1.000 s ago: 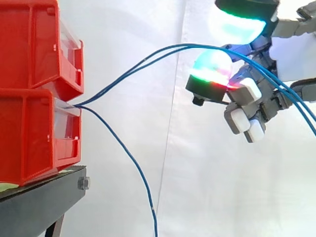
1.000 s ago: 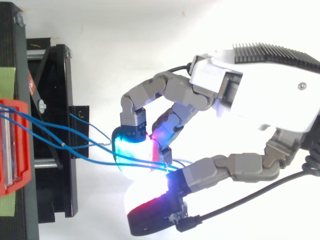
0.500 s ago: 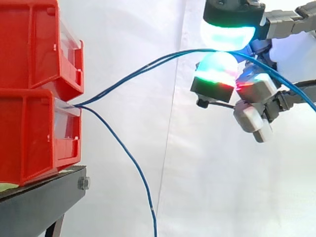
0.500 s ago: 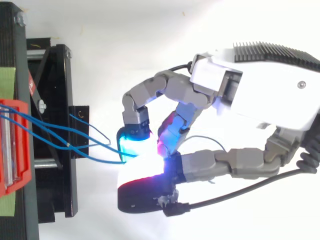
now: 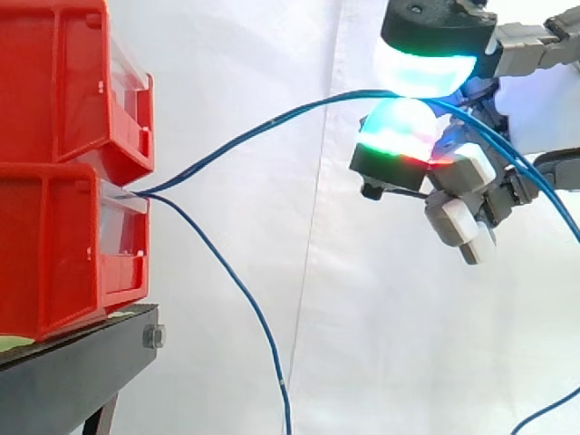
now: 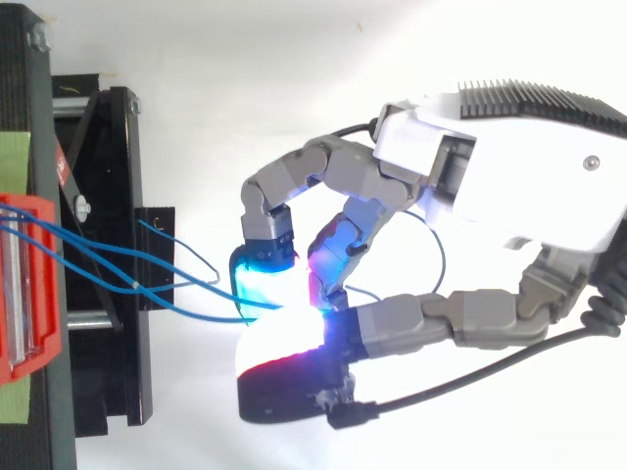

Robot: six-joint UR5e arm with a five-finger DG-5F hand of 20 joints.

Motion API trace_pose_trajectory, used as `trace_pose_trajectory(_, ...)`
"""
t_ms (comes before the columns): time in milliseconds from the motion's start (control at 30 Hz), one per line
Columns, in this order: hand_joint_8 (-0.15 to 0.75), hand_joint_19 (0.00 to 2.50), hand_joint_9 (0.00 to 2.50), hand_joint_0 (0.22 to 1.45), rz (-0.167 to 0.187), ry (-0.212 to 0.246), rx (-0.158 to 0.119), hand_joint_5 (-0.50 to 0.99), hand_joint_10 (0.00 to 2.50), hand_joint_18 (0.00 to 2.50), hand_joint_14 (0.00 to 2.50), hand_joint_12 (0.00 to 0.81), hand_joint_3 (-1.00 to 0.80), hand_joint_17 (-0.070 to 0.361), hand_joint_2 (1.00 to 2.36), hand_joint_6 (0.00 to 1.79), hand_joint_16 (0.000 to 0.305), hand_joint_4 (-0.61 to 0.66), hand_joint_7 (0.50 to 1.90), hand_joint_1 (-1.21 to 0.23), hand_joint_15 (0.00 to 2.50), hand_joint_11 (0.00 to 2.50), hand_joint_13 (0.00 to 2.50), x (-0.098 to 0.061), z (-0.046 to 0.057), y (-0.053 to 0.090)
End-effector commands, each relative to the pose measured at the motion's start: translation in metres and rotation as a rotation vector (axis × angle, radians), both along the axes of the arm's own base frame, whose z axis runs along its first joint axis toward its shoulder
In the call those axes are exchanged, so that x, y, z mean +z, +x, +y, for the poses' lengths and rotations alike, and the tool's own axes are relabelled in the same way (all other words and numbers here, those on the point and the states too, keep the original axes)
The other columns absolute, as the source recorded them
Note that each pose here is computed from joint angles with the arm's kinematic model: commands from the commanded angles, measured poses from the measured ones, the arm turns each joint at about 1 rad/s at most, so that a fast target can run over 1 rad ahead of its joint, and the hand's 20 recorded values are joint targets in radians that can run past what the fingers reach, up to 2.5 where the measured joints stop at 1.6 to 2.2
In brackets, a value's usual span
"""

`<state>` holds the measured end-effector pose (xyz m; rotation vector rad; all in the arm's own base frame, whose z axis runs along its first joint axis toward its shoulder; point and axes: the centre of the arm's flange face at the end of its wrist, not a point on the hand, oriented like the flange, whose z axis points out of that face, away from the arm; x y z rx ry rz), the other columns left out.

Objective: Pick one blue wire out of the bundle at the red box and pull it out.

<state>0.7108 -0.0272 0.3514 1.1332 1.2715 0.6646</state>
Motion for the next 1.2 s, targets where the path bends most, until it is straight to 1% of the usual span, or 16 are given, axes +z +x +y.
trace_pose_trajectory(0,0.365,0.57,1.13,0.57,0.001,0.0,-0.002,-0.11,0.02,0.98,0.02,0.427,-0.48,0.117,1.0,0.92,0.052,0.2,1.11,-0.9,0.66,0.82,1.04,-0.0003,-0.0012,0.0002)
trace_pose_trajectory(67,0.368,0.57,1.14,0.54,0.0,0.0,-0.002,-0.11,0.02,0.99,0.02,0.432,-0.5,0.121,1.0,0.92,0.054,0.2,1.1,-0.87,0.66,0.82,1.03,0.0008,-0.0013,-0.0001)
trace_pose_trajectory(167,0.385,0.57,1.16,0.49,0.0,0.0,0.0,-0.1,0.02,1.01,0.02,0.446,-0.5,0.127,1.0,0.92,0.057,0.21,1.09,-0.79,0.65,0.79,1.04,0.0008,-0.0012,0.0)
trace_pose_trajectory(233,0.397,0.58,1.19,0.48,0.0,0.0,-0.002,-0.1,0.02,1.01,0.02,0.457,-0.5,0.131,1.0,0.91,0.058,0.21,1.1,-0.63,0.64,0.79,1.05,0.0008,-0.0022,-0.0001)
trace_pose_trajectory(267,0.399,0.58,1.19,0.48,0.001,0.0,-0.002,-0.1,0.02,1.01,0.02,0.459,-0.5,0.131,1.0,0.91,0.058,0.21,1.11,-0.62,0.64,0.78,1.05,0.0001,-0.0023,-0.0003)
trace_pose_trajectory(333,0.394,0.59,1.2,0.49,0.003,0.0,-0.002,-0.09,0.01,1.0,0.02,0.453,-0.5,0.13,1.0,0.91,0.058,0.2,1.12,-0.53,0.64,0.78,1.06,-0.0001,-0.0023,-0.0005)
trace_pose_trajectory(433,0.39,0.62,1.22,0.52,0.007,-0.001,-0.002,-0.09,0.02,0.99,0.02,0.447,-0.5,0.125,1.0,0.91,0.055,0.2,1.14,-0.5,0.65,0.78,1.06,-0.0014,-0.0023,-0.0005)
trace_pose_trajectory(467,0.388,0.61,1.23,0.53,0.007,-0.001,-0.002,-0.09,0.01,0.99,0.02,0.443,-0.49,0.123,1.0,0.91,0.055,0.2,1.15,-0.5,0.65,0.78,1.06,-0.0014,-0.0023,-0.0005)
trace_pose_trajectory(500,0.385,0.62,1.23,0.56,0.004,-0.001,-0.002,-0.08,0.01,0.98,0.02,0.436,-0.44,0.119,1.0,0.91,0.053,0.2,1.16,-0.51,0.65,0.77,1.07,0.0004,-0.0024,-0.0006)
trace_pose_trajectory(533,0.383,0.61,1.24,0.57,0.007,-0.001,-0.002,-0.08,0.02,0.98,0.02,0.431,-0.38,0.117,1.01,0.9,0.052,0.2,1.16,-0.55,0.65,0.78,1.07,-0.0014,-0.0023,-0.0005)
trace_pose_trajectory(633,0.389,0.58,1.26,0.57,0.007,0.0,-0.002,-0.07,0.02,1.02,0.02,0.439,-0.31,0.119,1.01,0.9,0.053,0.2,1.17,-0.64,0.65,0.79,1.1,-0.0004,-0.0024,-0.001)
trace_pose_trajectory(833,0.403,0.56,1.27,0.58,0.014,-0.002,-0.002,-0.07,0.02,1.05,0.02,0.445,-0.24,0.122,1.02,0.9,0.054,0.19,1.2,-0.75,0.66,0.81,1.12,-0.0019,-0.0025,-0.0014)
trace_pose_trajectory(933,0.396,0.55,1.25,0.59,0.013,-0.001,-0.002,-0.07,0.02,1.05,0.02,0.445,-0.23,0.123,1.01,0.91,0.054,0.19,1.2,-0.8,0.67,0.81,1.12,-0.0012,-0.0025,-0.0011)
trace_pose_trajectory(1067,0.387,0.56,1.22,0.59,0.011,-0.001,-0.002,-0.08,0.02,1.02,0.02,0.435,-0.25,0.117,1.01,0.91,0.052,0.19,1.16,-0.82,0.67,0.81,1.09,-0.0002,-0.0025,-0.0014)
trace_pose_trajectory(1100,0.362,0.57,1.18,0.6,0.011,-0.001,-0.002,-0.09,0.02,0.97,0.02,0.415,-0.3,0.113,1.01,0.92,0.05,0.2,1.14,-0.86,0.67,0.82,1.04,-0.0002,-0.0025,-0.0014)
trace_pose_trajectory(1167,0.353,0.56,1.13,0.62,0.014,-0.002,-0.002,-0.1,0.02,0.94,0.02,0.413,-0.37,0.113,1.01,0.92,0.05,0.19,1.13,-0.88,0.66,0.8,1.02,-0.0019,-0.0025,-0.0014)
